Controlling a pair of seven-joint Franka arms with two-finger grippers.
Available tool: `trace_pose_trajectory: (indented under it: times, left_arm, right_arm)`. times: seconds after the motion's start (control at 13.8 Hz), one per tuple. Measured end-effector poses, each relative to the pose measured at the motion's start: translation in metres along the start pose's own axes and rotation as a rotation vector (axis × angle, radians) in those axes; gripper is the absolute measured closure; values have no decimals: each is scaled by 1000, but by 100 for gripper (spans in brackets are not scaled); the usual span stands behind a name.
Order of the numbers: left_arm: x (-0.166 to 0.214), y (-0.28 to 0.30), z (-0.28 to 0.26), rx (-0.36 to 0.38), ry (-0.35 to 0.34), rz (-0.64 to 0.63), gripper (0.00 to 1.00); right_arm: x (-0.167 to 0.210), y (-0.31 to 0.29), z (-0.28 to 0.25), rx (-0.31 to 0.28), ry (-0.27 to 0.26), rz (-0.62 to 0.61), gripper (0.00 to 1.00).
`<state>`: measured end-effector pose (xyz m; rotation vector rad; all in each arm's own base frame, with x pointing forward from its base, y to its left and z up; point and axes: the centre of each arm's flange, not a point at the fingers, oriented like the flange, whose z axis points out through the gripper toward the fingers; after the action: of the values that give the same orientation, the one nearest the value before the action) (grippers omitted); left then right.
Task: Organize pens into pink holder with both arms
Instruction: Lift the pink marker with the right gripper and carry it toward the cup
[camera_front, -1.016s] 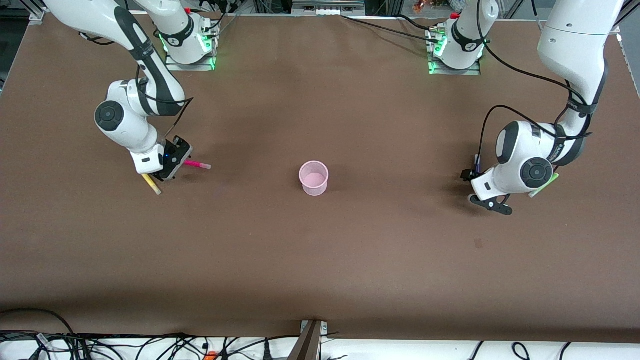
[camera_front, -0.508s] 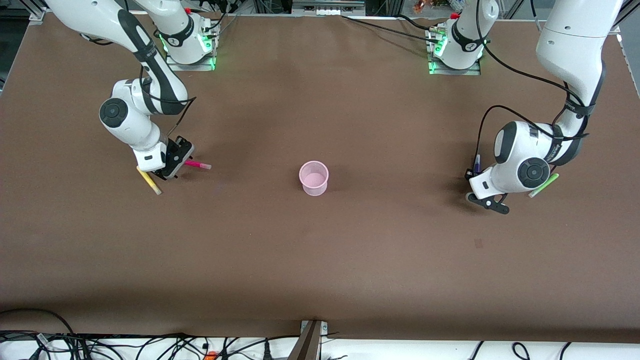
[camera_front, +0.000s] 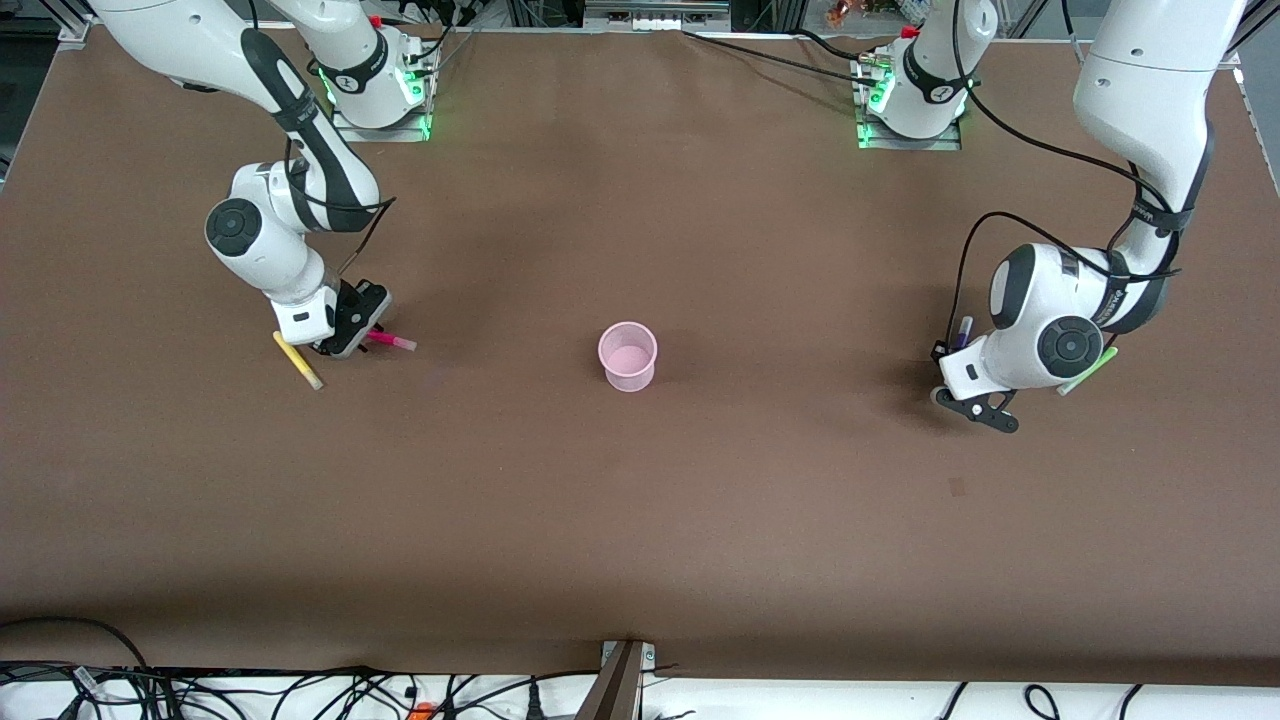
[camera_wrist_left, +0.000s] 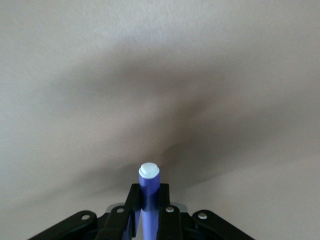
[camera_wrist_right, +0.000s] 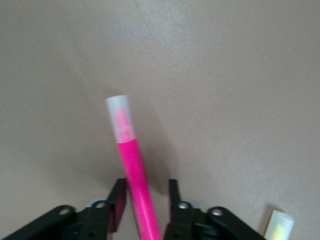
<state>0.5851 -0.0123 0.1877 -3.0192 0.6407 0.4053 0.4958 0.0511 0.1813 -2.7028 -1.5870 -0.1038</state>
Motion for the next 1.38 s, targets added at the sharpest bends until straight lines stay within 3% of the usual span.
trace_pose_trajectory:
  times: [0.15,0.29,0.51,1.02,1.16,1.38]
  left_arm:
    - [13,11,-34,-5,-19,47,82]
    - [24,22,-74,-10,-19,116,82]
    - [34,35,-113,-83,20,170,82]
    - [43,30,-141,-376,275,415,82]
    - [43,20,-137,-429,352,505,82]
    - [42,7,-132,-473,453,612,82]
  right_arm:
    - [1,2,-4,-11,6,-21,85]
    - [4,5,-13,-29,17,-26,85]
    - [28,4,-45,-61,48,-58,85]
    - [100,10,-137,-60,63,-133,85]
    - [130,13,-172,-23,37,-155,85]
    - [181,0,-217,-30,-29,-142,85]
